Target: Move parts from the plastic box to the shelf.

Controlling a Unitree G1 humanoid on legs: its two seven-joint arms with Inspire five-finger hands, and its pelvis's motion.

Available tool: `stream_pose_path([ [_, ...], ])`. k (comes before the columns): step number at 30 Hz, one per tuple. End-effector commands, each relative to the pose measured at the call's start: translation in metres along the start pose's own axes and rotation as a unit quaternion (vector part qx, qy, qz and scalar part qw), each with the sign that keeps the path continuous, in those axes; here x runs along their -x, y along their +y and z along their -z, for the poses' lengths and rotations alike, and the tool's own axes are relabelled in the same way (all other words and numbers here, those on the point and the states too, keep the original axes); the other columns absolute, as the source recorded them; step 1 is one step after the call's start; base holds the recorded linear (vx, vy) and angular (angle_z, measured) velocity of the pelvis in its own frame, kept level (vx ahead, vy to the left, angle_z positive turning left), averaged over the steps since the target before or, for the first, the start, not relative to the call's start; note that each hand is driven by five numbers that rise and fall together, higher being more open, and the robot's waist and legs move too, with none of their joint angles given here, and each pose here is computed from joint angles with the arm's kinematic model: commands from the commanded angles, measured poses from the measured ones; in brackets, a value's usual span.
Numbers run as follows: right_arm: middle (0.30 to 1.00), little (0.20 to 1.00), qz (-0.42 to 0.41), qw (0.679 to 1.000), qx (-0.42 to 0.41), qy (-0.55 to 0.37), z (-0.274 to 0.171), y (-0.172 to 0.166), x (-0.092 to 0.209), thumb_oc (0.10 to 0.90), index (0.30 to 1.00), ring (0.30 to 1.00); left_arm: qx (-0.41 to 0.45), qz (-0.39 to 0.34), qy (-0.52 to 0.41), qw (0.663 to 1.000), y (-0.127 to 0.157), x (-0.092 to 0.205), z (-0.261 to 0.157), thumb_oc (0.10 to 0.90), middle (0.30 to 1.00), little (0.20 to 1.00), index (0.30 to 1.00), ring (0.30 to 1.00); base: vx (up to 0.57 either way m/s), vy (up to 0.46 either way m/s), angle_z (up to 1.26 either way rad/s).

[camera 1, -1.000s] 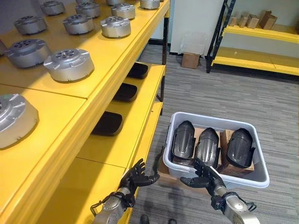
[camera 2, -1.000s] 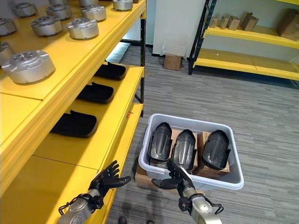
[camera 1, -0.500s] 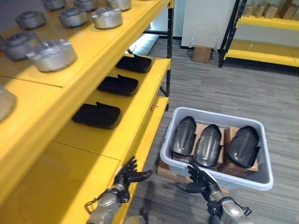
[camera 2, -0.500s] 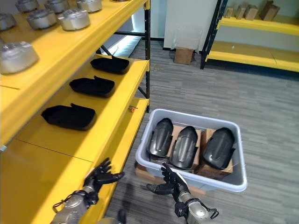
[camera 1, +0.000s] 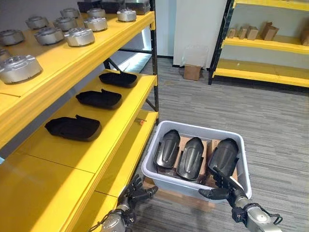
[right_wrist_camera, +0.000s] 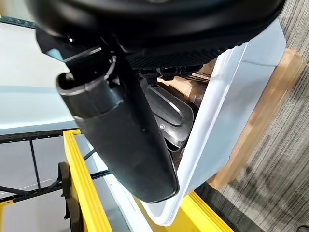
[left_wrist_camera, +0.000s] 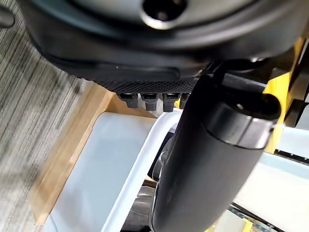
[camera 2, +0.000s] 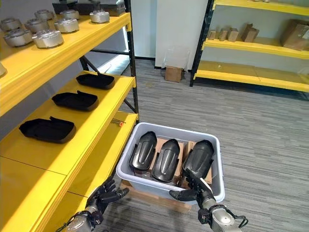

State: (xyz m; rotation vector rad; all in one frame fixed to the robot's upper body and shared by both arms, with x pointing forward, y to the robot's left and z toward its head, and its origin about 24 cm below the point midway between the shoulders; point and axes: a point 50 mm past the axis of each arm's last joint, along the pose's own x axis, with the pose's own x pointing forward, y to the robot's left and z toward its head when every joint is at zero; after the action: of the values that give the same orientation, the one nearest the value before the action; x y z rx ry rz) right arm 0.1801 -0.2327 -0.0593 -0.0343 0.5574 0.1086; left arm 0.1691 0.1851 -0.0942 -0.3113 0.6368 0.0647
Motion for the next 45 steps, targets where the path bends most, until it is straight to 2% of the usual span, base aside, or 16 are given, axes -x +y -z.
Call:
stream_pose_path([
  [1,1.000,1.000,-0.021,0.990,-0.016,-0.140,-0.053,0.016,-0.009,0.900,1.000,1.000,-0.033,0.027,-0.122,0.992,0.000,-0.010,-0.066,0.900,1.000,1.000,1.000,1.000,-0.15,-0.402,0.10],
  [13,1.000,1.000,-0.018,0.989,-0.039,-0.143,-0.052,0.021,-0.008,0.900,1.000,1.000,-0.059,0.053,-0.117,0.990,-0.014,-0.018,-0.069,0.900,1.000,1.000,1.000,1.000,0.05,0.033,0.04],
  [21,1.000,1.000,-0.036,0.989,-0.037,-0.136,-0.049,0.030,-0.009,0.900,1.000,1.000,-0.058,0.044,-0.119,0.990,-0.008,-0.017,-0.070,0.900,1.000,1.000,1.000,1.000,0.09,0.116,-0.32],
  [37,1.000,1.000,-0.021,0.984,0.000,-0.174,-0.067,0.020,-0.003,0.900,1.000,1.000,-0.049,0.031,-0.122,0.991,-0.001,-0.013,-0.069,0.900,1.000,1.000,1.000,1.000,0.03,0.015,-0.04],
  [39,1.000,1.000,-0.003,0.976,0.020,-0.216,-0.086,0.011,0.003,0.900,1.000,1.000,-0.046,0.028,-0.130,0.990,0.002,-0.009,-0.071,0.900,1.000,1.000,1.000,1.000,0.02,-0.029,0.04],
  [41,1.000,1.000,0.036,0.947,0.082,-0.307,-0.131,-0.009,0.022,0.900,1.000,1.000,-0.045,0.032,-0.138,0.989,0.003,-0.007,-0.074,0.900,1.000,1.000,1.000,1.000,0.00,-0.038,0.04],
  [45,1.000,1.000,0.085,0.894,0.162,-0.410,-0.187,-0.026,0.047,0.900,1.000,1.000,-0.047,0.049,-0.137,0.988,0.001,-0.003,-0.073,0.900,1.000,1.000,1.000,1.000,-0.01,-0.036,0.14],
])
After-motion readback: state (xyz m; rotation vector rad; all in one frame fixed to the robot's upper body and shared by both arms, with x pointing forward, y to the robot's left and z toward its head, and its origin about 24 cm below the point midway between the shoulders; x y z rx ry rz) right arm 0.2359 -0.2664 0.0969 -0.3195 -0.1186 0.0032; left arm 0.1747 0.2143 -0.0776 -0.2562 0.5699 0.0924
